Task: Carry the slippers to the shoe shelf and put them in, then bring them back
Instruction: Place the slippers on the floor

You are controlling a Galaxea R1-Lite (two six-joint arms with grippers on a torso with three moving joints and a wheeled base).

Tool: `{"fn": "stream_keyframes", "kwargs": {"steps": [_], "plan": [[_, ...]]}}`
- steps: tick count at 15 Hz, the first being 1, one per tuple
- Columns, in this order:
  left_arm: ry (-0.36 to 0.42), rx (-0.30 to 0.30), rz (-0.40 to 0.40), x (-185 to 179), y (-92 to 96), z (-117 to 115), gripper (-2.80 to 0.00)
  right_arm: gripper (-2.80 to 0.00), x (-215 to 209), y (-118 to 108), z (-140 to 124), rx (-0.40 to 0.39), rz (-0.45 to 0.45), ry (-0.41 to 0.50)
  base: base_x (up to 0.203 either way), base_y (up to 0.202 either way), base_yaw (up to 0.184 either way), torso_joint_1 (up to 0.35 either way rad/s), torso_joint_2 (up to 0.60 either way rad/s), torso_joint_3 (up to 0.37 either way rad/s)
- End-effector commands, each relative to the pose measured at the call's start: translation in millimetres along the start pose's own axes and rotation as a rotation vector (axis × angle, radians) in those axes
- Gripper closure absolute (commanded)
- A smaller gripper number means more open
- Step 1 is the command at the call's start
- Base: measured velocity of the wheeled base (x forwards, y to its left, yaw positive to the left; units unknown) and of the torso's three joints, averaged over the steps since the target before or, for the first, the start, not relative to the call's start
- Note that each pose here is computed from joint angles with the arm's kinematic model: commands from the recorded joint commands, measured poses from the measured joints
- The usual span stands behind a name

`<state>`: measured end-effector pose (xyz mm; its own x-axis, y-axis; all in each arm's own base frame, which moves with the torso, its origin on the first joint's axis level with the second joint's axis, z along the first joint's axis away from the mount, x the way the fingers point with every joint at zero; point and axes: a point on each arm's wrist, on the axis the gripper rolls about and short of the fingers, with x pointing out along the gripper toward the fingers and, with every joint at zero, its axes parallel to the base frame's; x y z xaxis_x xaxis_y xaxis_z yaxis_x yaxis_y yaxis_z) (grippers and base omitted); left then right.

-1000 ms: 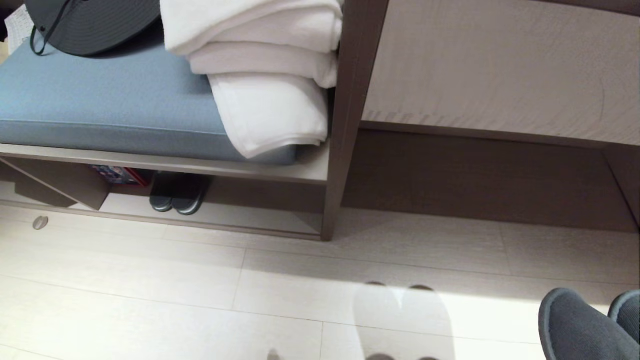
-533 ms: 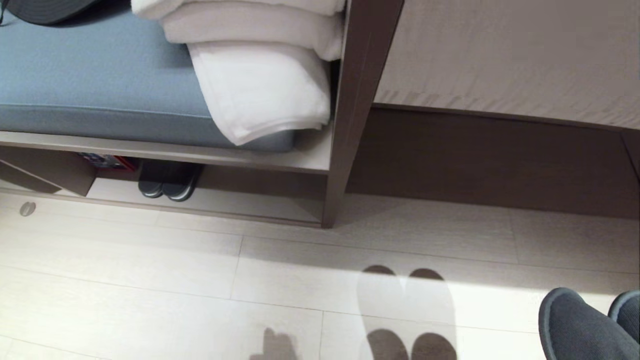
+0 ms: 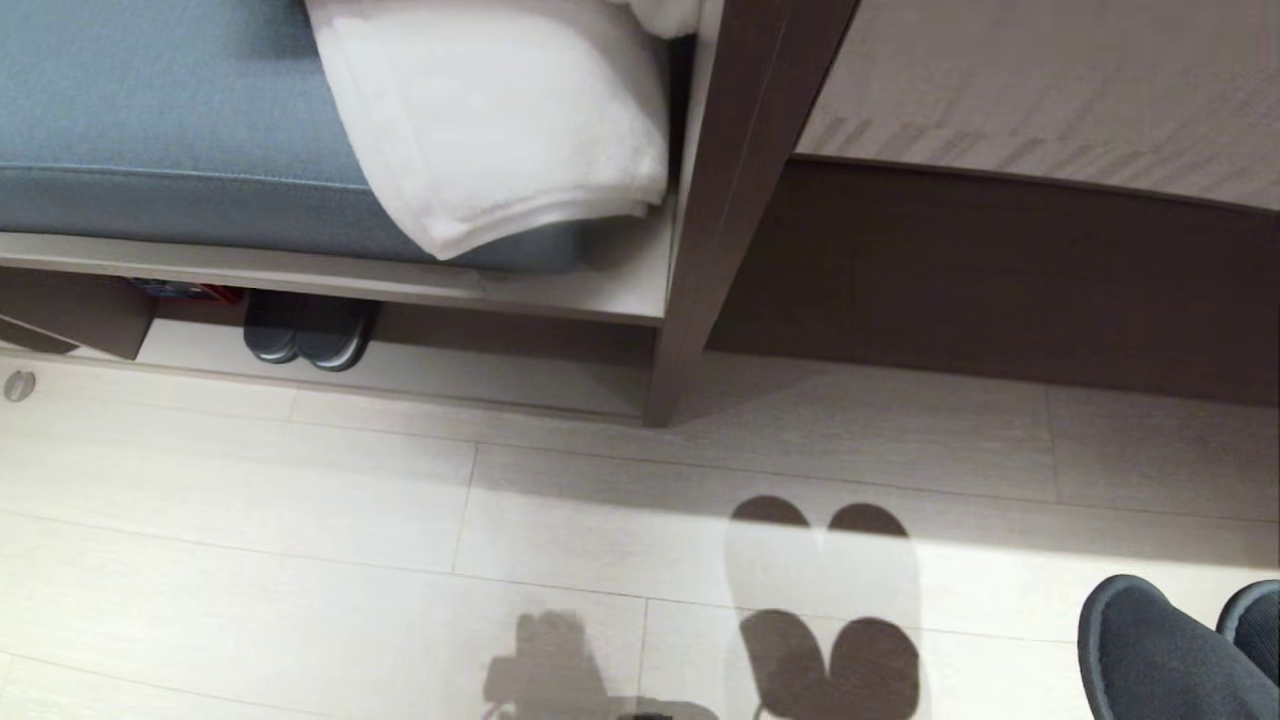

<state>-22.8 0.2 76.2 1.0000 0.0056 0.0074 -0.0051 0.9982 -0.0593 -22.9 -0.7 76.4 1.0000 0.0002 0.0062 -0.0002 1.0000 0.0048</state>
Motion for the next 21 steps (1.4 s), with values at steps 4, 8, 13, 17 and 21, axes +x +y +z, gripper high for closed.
{"fn": "stream_keyframes", "kwargs": {"steps": [4, 8, 13, 17, 21], "plan": [[0.001, -0.001, 0.001, 0.1, 0.0, -0.3, 0.0, 0.0, 0.0, 0.0, 0.4, 0.0, 0.001, 0.0, 0.0, 0.0, 0.0, 0.003, 0.0, -0.199], [0.0, -0.001, 0.001, 0.0, 0.0, 0.0, 0.0, 0.0, 0.0, 0.0, 0.5, 0.005, 0.0, -0.002, 0.0, 0.0, 0.0, 0.002, 0.0, -0.198], [0.001, -0.001, 0.001, 0.1, 0.0, -0.4, 0.0, 0.0, 0.0, 0.0, 0.5, 0.005, 0.0, -0.002, 0.0, 0.0, 0.0, 0.002, 0.0, -0.196], [0.0, -0.001, 0.0, 0.0, 0.0, 0.0, 0.0, 0.0, 0.0, 0.0, 0.5, 0.005, 0.0, -0.002, 0.0, 0.0, 0.0, 0.004, 0.0, -0.198], [0.001, -0.001, 0.001, 0.1, 0.0, -0.4, 0.0, 0.0, 0.0, 0.0, 0.5, 0.005, 0.0, -0.002, 0.0, 0.0, 0.0, 0.005, 0.0, -0.198]]}}
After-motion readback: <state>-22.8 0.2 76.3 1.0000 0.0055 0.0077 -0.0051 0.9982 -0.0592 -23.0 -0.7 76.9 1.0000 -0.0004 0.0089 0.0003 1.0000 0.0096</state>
